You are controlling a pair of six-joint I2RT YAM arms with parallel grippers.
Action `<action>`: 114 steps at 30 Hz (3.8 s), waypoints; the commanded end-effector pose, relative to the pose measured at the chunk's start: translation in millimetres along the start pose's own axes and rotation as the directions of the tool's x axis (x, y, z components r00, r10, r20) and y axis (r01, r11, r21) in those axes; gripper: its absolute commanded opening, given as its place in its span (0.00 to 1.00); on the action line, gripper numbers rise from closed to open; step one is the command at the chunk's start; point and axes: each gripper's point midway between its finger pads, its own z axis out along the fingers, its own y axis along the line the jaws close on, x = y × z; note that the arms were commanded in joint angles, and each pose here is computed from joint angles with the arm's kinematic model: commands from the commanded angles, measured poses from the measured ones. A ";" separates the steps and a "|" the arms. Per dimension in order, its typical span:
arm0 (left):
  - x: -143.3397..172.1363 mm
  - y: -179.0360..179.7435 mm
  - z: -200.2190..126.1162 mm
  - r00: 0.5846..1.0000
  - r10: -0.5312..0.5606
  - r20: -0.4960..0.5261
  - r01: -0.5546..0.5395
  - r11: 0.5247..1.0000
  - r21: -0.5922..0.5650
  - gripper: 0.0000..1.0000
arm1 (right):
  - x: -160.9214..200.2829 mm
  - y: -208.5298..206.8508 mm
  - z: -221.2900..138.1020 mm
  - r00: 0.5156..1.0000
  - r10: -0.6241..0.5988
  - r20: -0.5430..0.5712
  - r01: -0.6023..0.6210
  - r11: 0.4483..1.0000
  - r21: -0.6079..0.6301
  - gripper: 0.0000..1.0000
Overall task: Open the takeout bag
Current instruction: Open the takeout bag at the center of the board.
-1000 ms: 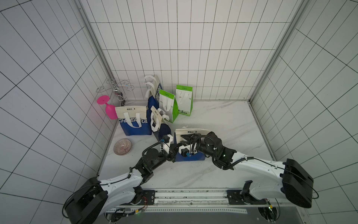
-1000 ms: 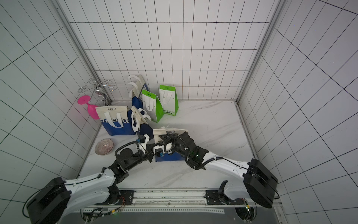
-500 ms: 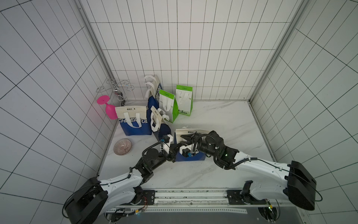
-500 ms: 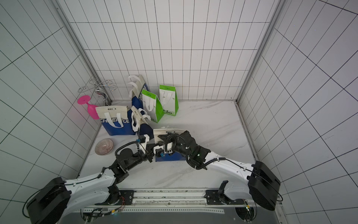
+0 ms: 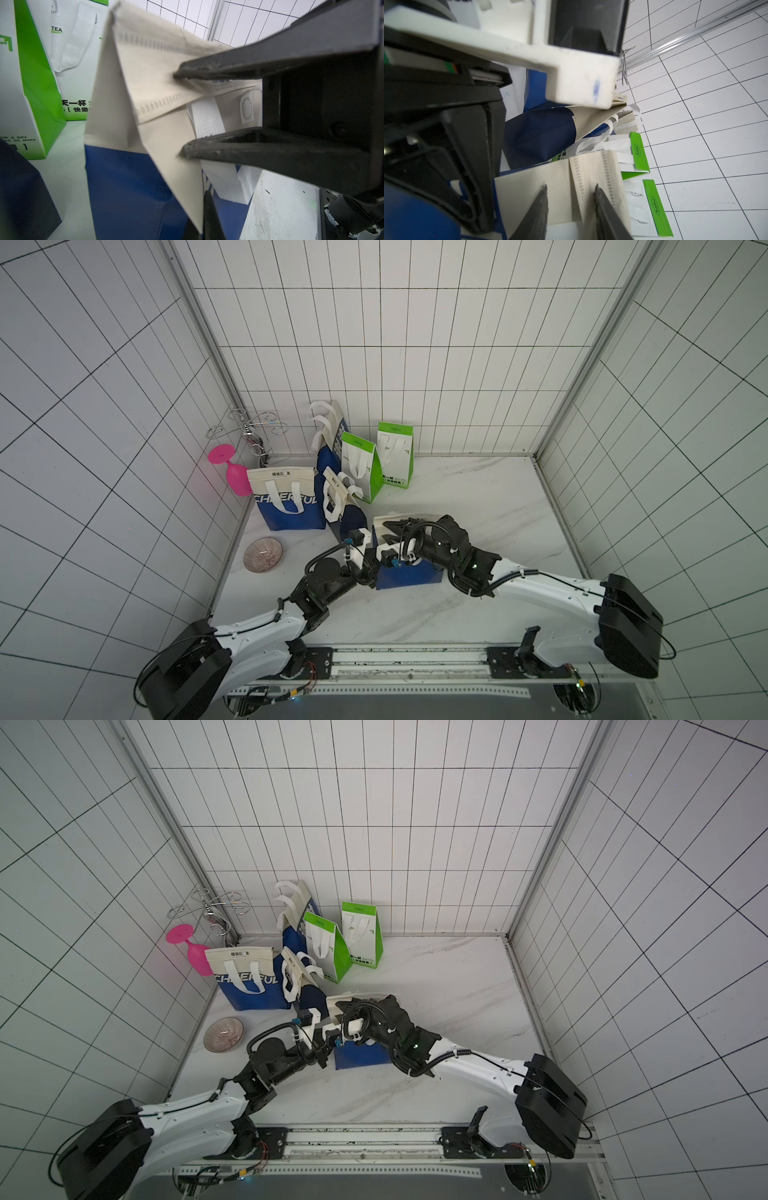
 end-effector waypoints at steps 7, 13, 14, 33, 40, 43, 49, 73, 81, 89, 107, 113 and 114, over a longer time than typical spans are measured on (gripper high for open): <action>1.0 -4.4 0.5 1.000 -0.001 -0.010 0.001 1.000 0.019 0.00 | -8.5 -73.0 9.4 0.997 -0.030 -0.068 0.043 0.980 0.195 0.35; 0.9 -4.2 0.1 1.000 -0.001 -0.009 0.001 1.000 0.018 0.00 | -0.2 -66.7 15.1 0.993 -0.046 -0.109 0.066 0.982 0.179 0.30; 0.7 -4.2 0.3 1.000 -0.001 -0.009 0.001 1.000 0.018 0.00 | 0.4 -64.9 15.5 0.993 -0.050 -0.111 0.068 0.983 0.172 0.29; 0.2 -3.3 -0.3 1.000 0.002 -0.007 -0.002 1.000 0.013 0.00 | 8.7 -98.0 16.2 0.981 0.073 -0.182 -0.003 0.934 0.358 0.00; -0.6 -4.5 0.1 1.000 -0.001 -0.006 0.001 1.000 0.017 0.00 | 6.4 -96.7 1.8 0.940 0.290 -0.178 -0.227 0.924 0.309 0.00; 0.4 -4.0 0.5 1.000 -0.003 -0.009 0.003 1.000 0.016 0.00 | 8.7 -99.4 2.8 0.920 0.331 -0.211 -0.259 0.916 0.307 0.00; 1.4 -3.4 0.5 1.000 -0.002 -0.011 0.002 1.000 0.014 0.00 | 11.7 -100.9 7.2 0.906 0.370 -0.208 -0.285 0.893 0.347 0.00; 2.4 -3.8 1.4 1.000 -0.004 -0.016 0.004 1.000 0.017 0.00 | -18.5 -227.3 -24.7 0.915 0.402 -0.021 -0.294 0.702 0.649 0.00; 4.3 -3.8 1.6 1.000 -0.005 -0.022 0.006 1.000 0.019 0.00 | -14.6 -244.4 -31.9 0.919 0.395 -0.021 -0.277 0.680 0.679 0.00; 5.6 -3.7 2.0 1.000 -0.006 -0.026 0.006 1.000 0.020 0.00 | -10.4 -262.7 -36.1 0.927 0.373 -0.033 -0.245 0.671 0.699 0.00; 7.6 -2.5 4.0 0.999 -0.005 -0.035 0.006 1.000 0.014 0.00 | -14.6 -191.2 -38.4 0.891 0.450 -0.056 -0.418 0.863 0.282 0.00; 9.9 -3.0 5.4 0.999 -0.011 -0.043 0.012 1.000 0.020 0.00 | -2.5 -163.5 -42.3 0.860 0.503 -0.089 -0.473 0.850 0.232 0.00; 9.7 -2.9 5.6 0.999 -0.011 -0.043 0.012 1.000 0.019 0.00 | -1.5 -161.8 -43.4 0.857 0.507 -0.092 -0.477 0.848 0.232 0.00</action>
